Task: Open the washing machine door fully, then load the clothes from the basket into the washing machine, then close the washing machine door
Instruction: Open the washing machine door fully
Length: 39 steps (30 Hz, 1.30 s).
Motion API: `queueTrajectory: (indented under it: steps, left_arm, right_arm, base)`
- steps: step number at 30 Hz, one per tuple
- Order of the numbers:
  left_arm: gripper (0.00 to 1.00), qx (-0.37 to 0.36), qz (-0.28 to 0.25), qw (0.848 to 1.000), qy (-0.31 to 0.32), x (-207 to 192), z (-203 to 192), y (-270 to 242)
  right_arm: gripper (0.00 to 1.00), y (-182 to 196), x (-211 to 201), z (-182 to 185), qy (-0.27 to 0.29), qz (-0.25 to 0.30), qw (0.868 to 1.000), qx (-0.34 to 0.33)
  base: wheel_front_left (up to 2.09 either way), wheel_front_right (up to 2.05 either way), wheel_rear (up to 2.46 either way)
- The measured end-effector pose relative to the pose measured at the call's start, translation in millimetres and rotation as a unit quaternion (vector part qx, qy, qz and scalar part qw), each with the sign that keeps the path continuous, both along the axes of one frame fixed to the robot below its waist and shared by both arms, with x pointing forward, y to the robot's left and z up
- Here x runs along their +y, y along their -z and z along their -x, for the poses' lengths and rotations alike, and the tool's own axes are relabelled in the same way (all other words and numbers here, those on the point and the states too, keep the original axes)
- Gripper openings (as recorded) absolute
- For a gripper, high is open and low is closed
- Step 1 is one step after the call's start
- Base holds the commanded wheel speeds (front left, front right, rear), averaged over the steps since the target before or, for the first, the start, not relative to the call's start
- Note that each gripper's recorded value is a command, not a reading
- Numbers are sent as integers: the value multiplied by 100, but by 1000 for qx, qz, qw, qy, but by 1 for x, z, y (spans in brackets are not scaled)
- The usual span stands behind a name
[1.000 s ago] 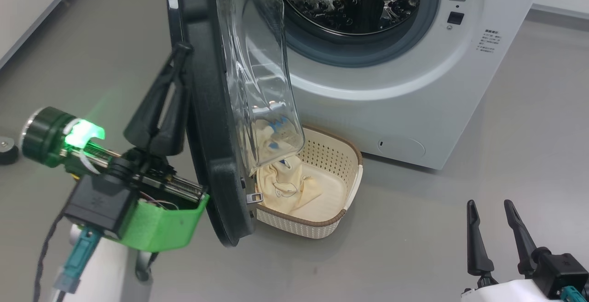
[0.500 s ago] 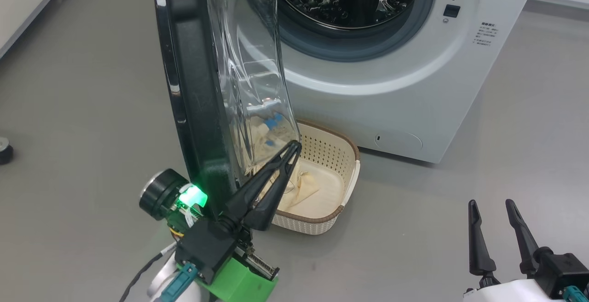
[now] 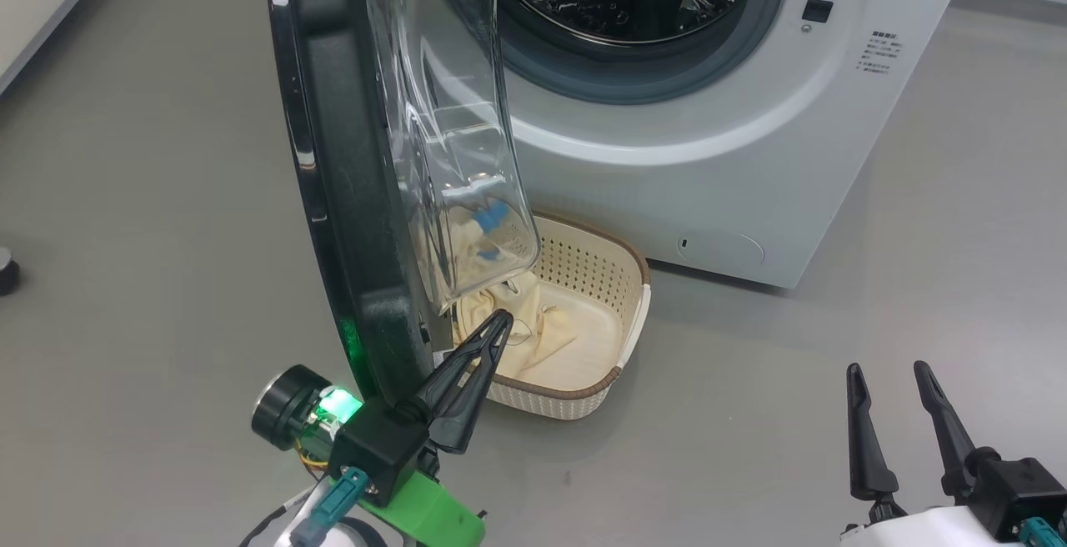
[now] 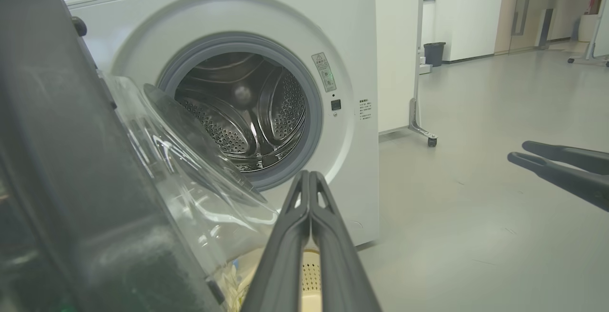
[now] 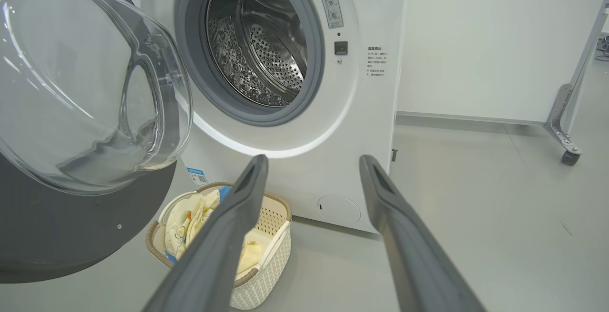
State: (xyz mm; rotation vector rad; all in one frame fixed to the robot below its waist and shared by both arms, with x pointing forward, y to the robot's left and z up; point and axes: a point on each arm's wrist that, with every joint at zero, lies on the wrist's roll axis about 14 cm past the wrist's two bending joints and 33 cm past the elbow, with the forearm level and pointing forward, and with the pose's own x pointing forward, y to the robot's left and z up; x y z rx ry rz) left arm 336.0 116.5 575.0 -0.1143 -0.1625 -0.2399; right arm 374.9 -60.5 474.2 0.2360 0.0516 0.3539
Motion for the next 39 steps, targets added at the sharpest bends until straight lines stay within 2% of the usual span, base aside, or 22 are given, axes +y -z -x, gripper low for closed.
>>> queueTrajectory:
  steps: [22, 39]
  left_arm:
    - [0, 56, 11, 997, -50, 25, -3, 30]
    - [0, 84, 40, 988, -123, 58, 1, 47]
  right_arm:
    - [100, -1, -8, 2, 8, 5, 1000, -3]
    - [100, 5, -9, -2, 11, 5, 1000, 5]
  base:
    - [0, 0, 0]
    - [0, 0, 0]
